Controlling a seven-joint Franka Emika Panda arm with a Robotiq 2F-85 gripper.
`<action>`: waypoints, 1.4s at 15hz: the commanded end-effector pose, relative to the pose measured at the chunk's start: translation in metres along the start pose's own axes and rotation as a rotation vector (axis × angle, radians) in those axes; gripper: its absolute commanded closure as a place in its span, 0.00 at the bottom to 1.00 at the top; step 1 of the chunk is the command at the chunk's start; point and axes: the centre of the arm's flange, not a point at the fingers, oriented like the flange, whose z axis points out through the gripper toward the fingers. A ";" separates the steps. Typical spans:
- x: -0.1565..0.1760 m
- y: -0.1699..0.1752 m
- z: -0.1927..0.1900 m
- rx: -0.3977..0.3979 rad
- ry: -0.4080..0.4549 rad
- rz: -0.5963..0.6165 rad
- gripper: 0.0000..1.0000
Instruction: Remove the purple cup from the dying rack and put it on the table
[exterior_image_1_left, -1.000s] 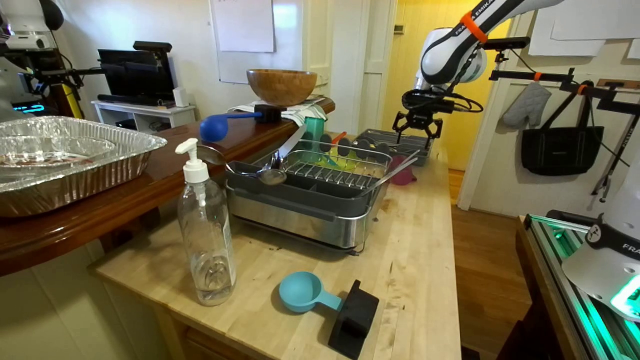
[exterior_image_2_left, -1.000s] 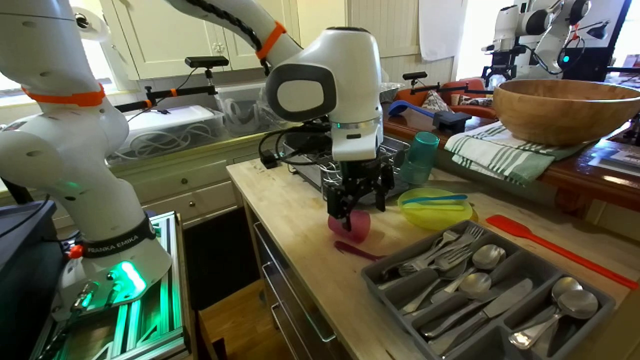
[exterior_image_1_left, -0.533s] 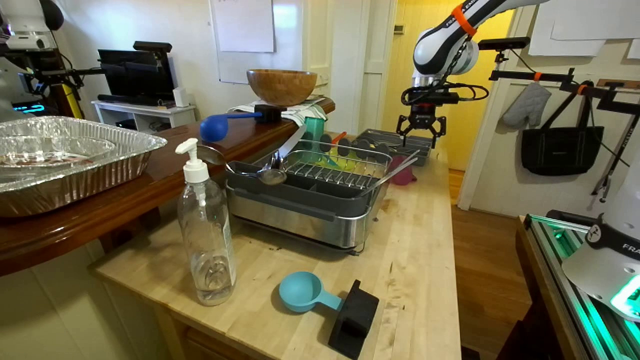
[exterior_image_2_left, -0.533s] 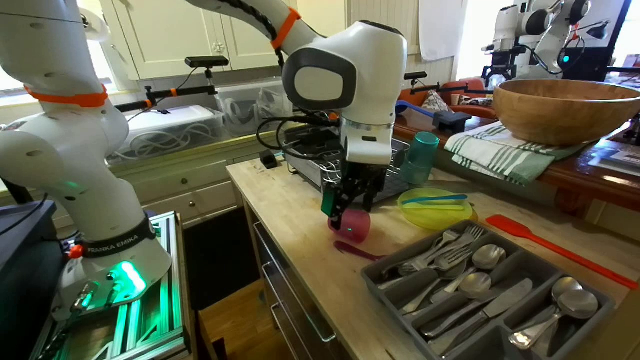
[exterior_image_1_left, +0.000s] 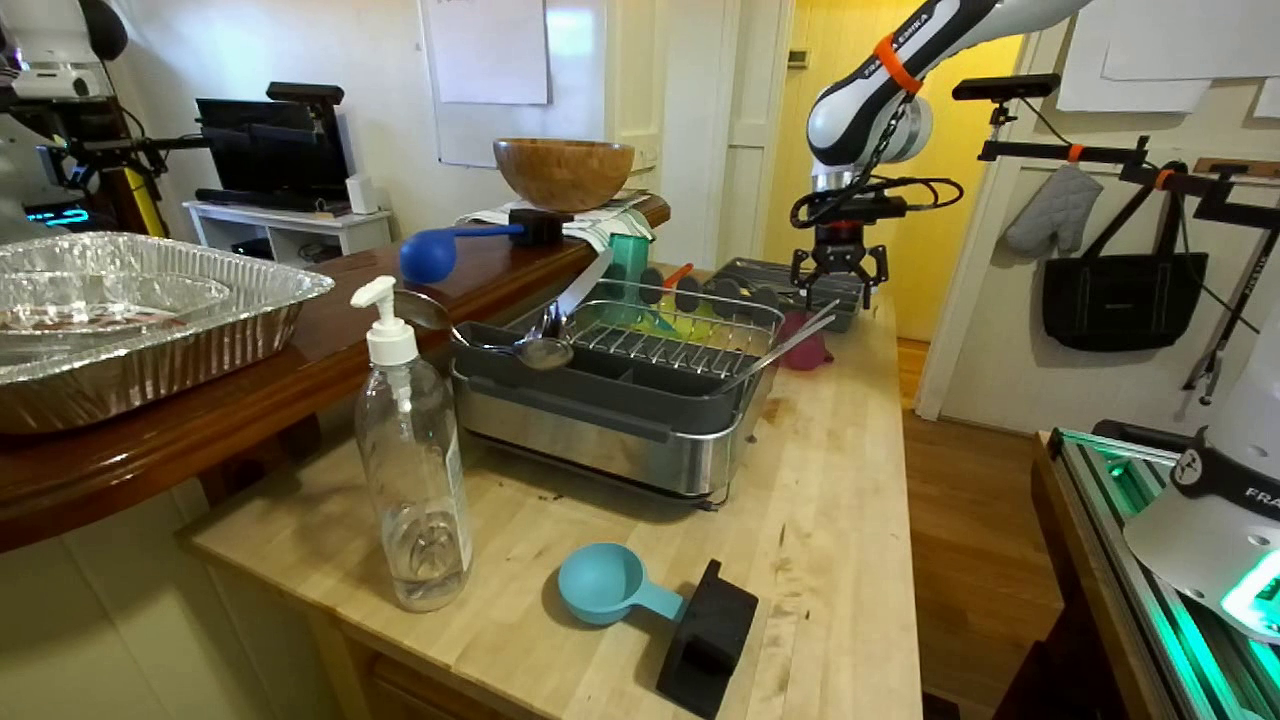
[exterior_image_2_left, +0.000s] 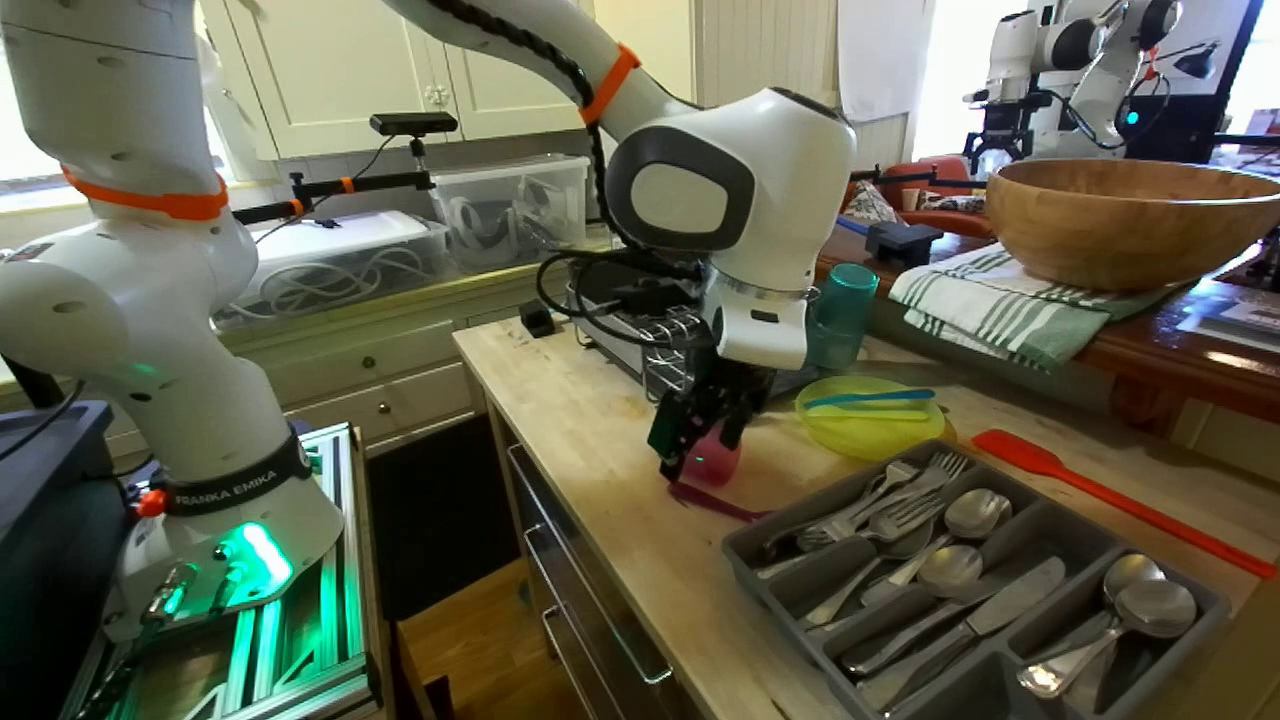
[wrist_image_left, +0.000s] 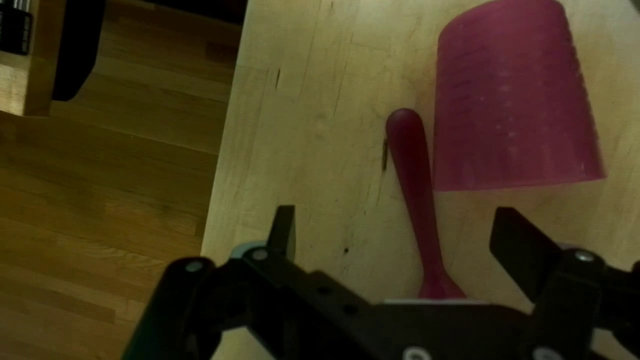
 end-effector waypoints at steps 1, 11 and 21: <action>0.014 -0.012 0.009 0.034 -0.048 0.052 0.00; 0.005 -0.033 0.028 0.090 -0.156 0.091 0.34; -0.021 -0.034 -0.017 0.134 0.001 -0.006 1.00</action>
